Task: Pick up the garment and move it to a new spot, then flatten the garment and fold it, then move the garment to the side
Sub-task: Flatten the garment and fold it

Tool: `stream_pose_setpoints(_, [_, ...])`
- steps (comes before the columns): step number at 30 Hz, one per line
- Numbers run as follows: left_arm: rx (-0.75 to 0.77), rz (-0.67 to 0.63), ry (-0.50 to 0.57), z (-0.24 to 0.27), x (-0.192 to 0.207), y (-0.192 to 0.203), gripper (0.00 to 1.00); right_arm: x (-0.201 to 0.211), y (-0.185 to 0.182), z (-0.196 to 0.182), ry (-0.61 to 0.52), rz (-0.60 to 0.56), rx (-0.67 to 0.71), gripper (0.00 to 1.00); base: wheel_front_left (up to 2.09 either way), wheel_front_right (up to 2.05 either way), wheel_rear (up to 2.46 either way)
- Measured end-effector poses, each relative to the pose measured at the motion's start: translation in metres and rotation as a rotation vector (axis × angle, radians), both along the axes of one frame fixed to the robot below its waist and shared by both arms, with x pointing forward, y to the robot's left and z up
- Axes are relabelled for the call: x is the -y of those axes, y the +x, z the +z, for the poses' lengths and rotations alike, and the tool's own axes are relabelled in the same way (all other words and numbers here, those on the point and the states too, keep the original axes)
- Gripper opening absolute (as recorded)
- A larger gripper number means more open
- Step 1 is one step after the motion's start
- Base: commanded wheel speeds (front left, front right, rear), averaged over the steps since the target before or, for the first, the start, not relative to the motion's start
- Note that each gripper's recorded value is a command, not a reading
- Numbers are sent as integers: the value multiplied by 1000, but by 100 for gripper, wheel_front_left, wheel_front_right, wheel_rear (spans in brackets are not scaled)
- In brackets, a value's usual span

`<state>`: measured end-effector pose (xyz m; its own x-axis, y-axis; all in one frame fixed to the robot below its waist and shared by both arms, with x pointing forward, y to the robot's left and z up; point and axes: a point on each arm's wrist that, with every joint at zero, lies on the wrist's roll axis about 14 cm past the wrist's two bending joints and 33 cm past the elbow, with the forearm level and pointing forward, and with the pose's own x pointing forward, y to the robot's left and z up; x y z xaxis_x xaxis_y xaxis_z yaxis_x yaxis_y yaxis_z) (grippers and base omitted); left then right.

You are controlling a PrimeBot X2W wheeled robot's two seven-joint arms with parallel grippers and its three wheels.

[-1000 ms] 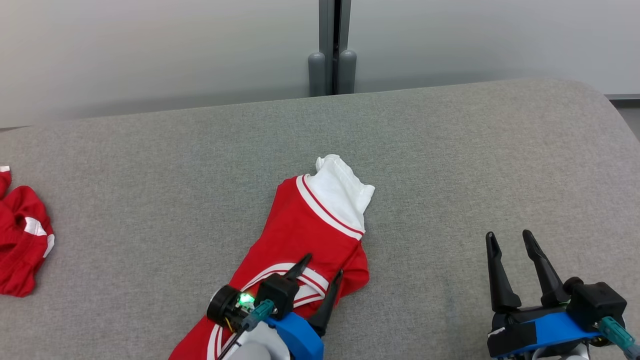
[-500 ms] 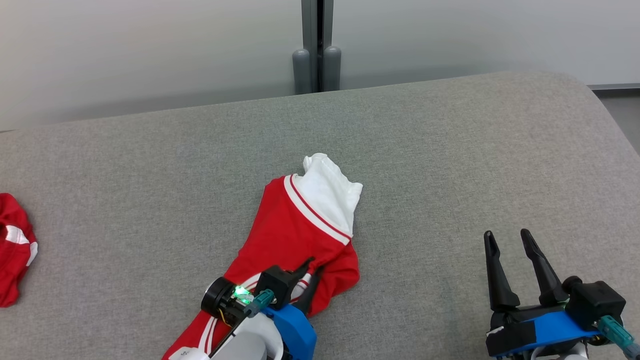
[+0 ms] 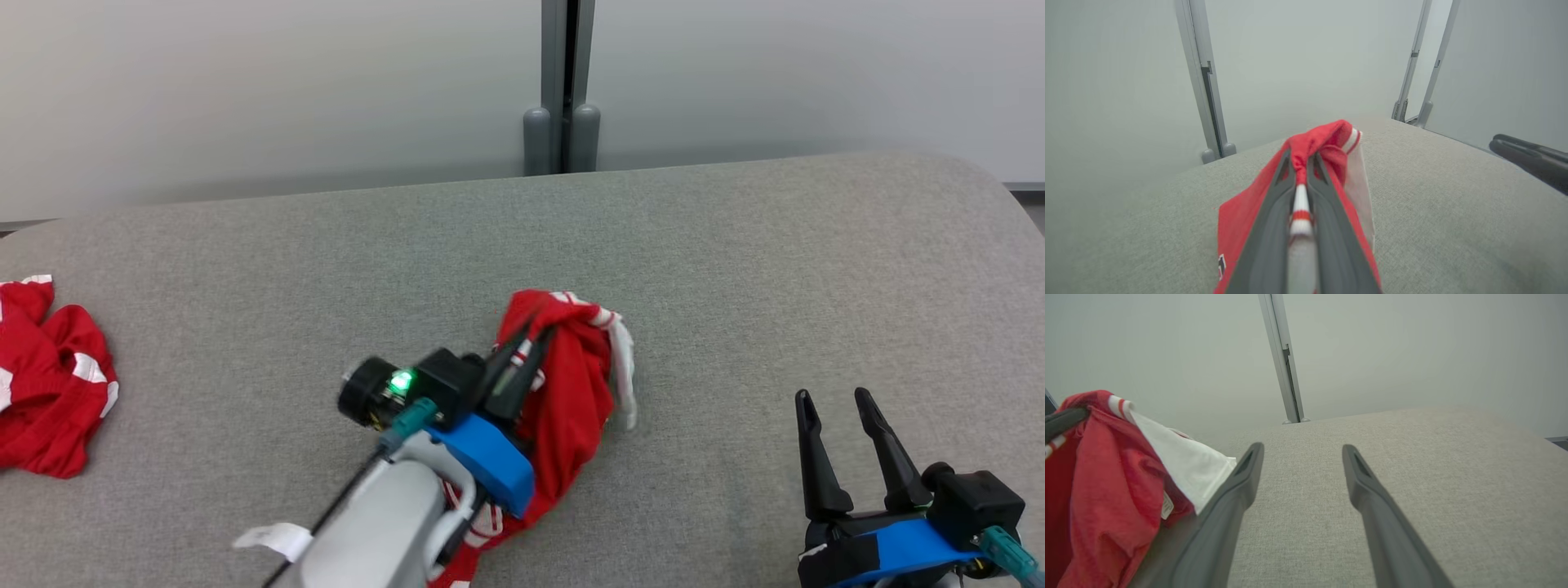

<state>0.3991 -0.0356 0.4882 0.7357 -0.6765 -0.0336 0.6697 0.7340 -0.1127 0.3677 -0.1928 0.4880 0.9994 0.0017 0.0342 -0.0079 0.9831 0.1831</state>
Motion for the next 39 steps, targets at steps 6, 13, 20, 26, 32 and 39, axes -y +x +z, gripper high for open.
stream_pose_setpoints(6, [90,129,12,25,-50,34,0,-4,1,-4,1,11,-11,100,0,0,0])
stream_pose_setpoints(13, [73,284,52,18,-116,76,0,9,2,-15,-7,-26,-46,100,0,0,0])
stream_pose_setpoints(20, [2,405,125,-11,-168,106,0,23,4,-25,-18,-69,-81,100,0,0,0])
stream_pose_setpoints(26, [-71,461,193,-41,-193,111,100,28,6,-30,-21,-82,-96,100,0,0,0])
stream_pose_setpoints(32, [3,510,138,-11,-199,115,100,26,7,-27,-14,-76,-84,100,0,0,0])
stream_pose_setpoints(39, [77,565,102,13,-216,78,100,10,8,-15,-3,-30,-47,100,0,0,0])
